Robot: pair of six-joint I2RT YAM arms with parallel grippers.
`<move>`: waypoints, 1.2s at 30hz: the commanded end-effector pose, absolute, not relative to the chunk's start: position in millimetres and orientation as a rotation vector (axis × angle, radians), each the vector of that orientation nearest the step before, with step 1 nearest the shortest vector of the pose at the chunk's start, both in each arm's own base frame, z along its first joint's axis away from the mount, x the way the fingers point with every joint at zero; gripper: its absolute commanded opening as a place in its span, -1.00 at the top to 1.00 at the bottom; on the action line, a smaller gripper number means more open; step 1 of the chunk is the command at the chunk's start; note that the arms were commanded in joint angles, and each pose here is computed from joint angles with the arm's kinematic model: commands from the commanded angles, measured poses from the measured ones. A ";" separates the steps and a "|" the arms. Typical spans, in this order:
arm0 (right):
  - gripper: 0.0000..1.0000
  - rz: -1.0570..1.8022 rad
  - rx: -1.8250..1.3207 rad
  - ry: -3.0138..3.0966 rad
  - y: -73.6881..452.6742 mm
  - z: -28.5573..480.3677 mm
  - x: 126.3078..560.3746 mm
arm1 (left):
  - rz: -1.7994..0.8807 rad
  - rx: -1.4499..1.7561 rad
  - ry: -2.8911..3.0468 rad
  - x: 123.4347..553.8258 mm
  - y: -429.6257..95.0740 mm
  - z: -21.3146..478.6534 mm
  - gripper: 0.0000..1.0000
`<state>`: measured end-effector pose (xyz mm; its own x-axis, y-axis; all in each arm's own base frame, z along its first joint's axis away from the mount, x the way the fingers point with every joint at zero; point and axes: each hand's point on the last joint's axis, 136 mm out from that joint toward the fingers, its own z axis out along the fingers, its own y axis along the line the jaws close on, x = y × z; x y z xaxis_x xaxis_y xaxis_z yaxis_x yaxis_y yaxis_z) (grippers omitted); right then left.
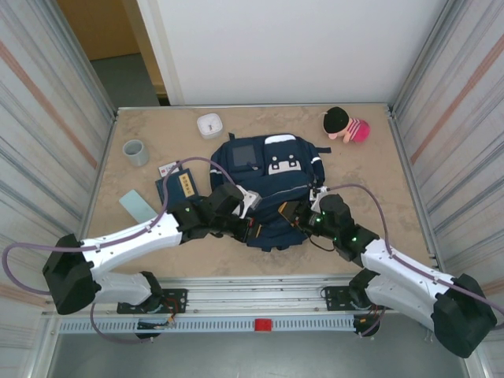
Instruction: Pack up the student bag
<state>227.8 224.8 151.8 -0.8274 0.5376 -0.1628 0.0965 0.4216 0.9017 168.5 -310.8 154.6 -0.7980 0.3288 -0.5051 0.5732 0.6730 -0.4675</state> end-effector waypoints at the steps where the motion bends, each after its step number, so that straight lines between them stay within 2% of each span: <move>1: 0.68 1.413 0.404 2.198 218.0 192.0 240.0 | -0.794 0.739 2.460 176.3 -298.5 159.7 1.00; 8: 0.66 1.439 0.328 2.247 176.9 211.8 241.8 | -0.653 0.742 2.493 181.5 -260.0 133.4 1.00; 9: 0.56 1.453 0.338 2.244 175.7 213.1 242.2 | -0.669 0.748 2.485 181.4 -262.7 134.3 1.00; 12: -0.11 1.514 0.404 2.170 184.3 216.1 246.1 | -0.793 0.737 2.438 182.9 -281.7 147.8 1.00; 14: -0.38 1.527 0.470 2.103 194.5 214.1 246.3 | -0.870 0.723 2.402 185.3 -294.9 158.2 1.00; 18: -0.46 1.454 0.504 2.082 212.3 205.8 239.3 | -0.942 0.726 2.349 187.3 -311.8 174.5 1.00; 20: -0.39 1.432 0.509 2.081 217.3 202.0 238.0 | -0.958 0.735 2.337 186.9 -315.9 178.6 1.00; 24: 0.44 1.387 0.464 2.139 219.2 196.6 238.4 | -0.879 0.727 2.353 191.6 -307.7 171.5 1.00; 26: 0.63 1.378 0.412 2.158 215.0 204.6 239.1 | -0.779 0.721 2.386 195.6 -294.9 160.0 1.00; 36: 0.77 1.432 0.085 2.145 186.3 289.2 223.3 | -0.488 0.551 2.449 244.6 -227.0 113.7 1.00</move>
